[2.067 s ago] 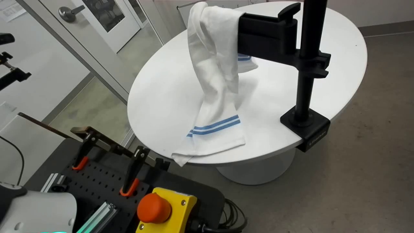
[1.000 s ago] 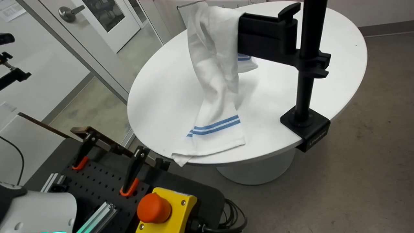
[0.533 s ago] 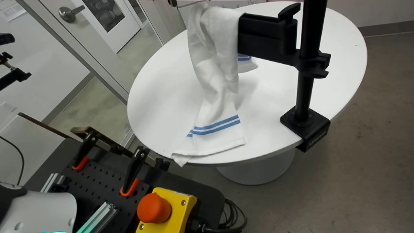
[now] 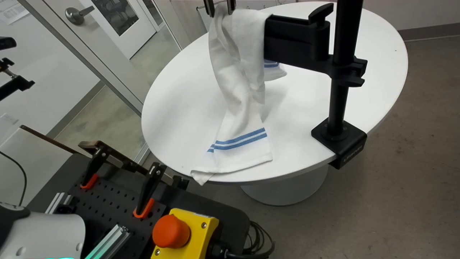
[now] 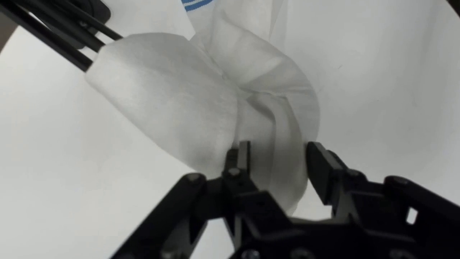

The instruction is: Pick up the towel and put it on the table. Pick up the towel from the table and put it on the tripod

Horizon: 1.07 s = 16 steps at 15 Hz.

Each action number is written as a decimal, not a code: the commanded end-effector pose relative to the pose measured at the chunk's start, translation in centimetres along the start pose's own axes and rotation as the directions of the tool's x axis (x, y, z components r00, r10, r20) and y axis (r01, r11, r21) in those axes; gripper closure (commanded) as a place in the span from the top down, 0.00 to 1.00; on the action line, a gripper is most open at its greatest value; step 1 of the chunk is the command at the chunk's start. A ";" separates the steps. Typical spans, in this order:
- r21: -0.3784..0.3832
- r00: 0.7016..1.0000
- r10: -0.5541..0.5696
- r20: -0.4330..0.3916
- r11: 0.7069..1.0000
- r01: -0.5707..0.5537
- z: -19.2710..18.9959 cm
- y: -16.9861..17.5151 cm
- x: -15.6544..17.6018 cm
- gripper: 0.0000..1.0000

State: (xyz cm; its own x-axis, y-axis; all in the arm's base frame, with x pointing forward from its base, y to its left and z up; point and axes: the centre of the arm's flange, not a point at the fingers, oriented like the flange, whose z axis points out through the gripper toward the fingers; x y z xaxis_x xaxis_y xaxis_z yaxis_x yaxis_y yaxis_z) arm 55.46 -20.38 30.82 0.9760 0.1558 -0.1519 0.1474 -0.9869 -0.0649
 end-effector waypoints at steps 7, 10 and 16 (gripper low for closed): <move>0.003 1.000 0.023 -0.006 1.000 -0.023 0.3 0.7 0.6 0.00; 0.017 1.000 0.024 -0.008 1.000 -0.024 0.0 0.6 0.4 0.00; 0.092 0.997 0.002 -0.075 0.996 0.005 -3.7 -0.7 -1.1 0.00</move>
State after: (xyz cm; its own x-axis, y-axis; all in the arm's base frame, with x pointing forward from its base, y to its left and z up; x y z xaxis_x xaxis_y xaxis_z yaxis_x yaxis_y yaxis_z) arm 55.52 -20.66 31.84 0.9830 0.1370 -0.1223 0.1259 -0.9875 -0.0944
